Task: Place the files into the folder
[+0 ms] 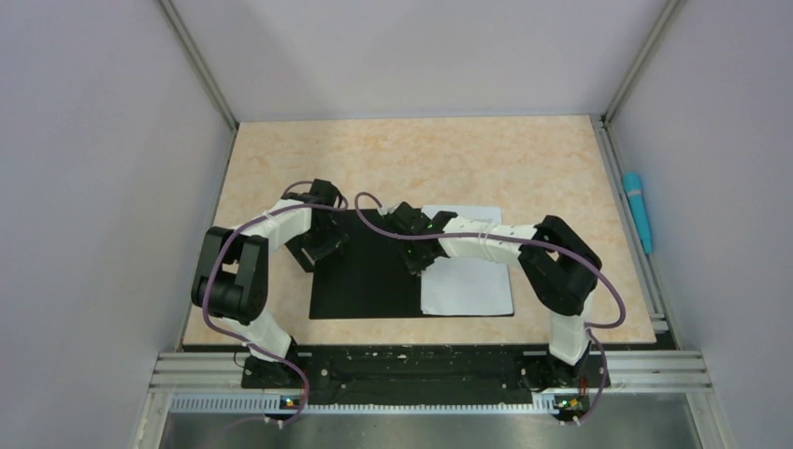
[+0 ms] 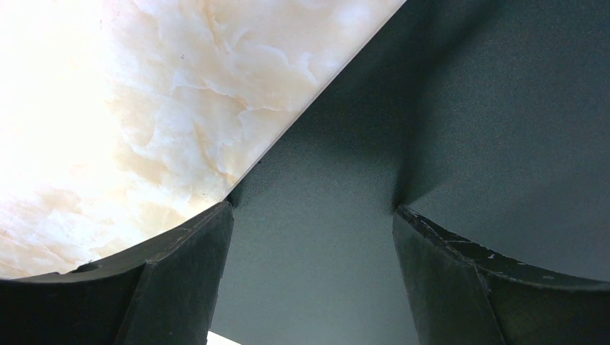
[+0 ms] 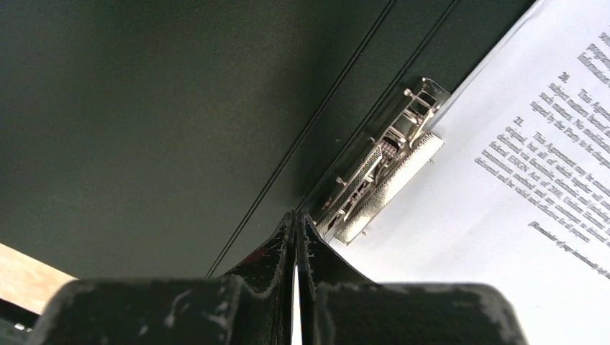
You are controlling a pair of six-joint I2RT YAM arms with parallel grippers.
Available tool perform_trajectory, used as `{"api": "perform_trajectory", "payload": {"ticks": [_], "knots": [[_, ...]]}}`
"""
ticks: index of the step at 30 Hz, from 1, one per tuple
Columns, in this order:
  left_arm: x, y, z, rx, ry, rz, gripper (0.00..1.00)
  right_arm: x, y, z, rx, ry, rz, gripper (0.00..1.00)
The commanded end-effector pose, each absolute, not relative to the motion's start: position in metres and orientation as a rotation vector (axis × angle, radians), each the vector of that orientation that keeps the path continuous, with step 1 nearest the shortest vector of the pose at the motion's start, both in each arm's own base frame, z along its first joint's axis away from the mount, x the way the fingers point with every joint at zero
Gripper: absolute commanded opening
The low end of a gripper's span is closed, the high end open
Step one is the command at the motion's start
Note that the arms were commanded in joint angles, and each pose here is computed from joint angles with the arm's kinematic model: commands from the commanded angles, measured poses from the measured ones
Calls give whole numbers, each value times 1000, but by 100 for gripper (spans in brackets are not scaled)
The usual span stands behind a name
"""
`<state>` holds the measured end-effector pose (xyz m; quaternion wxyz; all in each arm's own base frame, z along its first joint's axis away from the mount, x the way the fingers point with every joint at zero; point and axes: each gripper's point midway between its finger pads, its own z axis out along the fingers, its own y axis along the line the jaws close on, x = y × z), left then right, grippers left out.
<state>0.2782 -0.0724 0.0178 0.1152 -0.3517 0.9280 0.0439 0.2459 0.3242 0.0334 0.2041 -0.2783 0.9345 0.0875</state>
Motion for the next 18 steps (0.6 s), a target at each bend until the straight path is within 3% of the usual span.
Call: {"api": "perform_trajectory", "payload": {"ticks": [1,10,16,18], "knots": [[254,-67,-15,-1027,2810,237,87,255,337,37,-748,2589,280,0],[257,-69,-15,-1007,2808,219,88,267,343,66,-718,2523,288,0],[271,-73,0,-949,2770,146,90,293,324,115,-581,2398,156,41],[281,-75,14,-911,2734,97,92,298,310,108,-537,2401,76,47]]}}
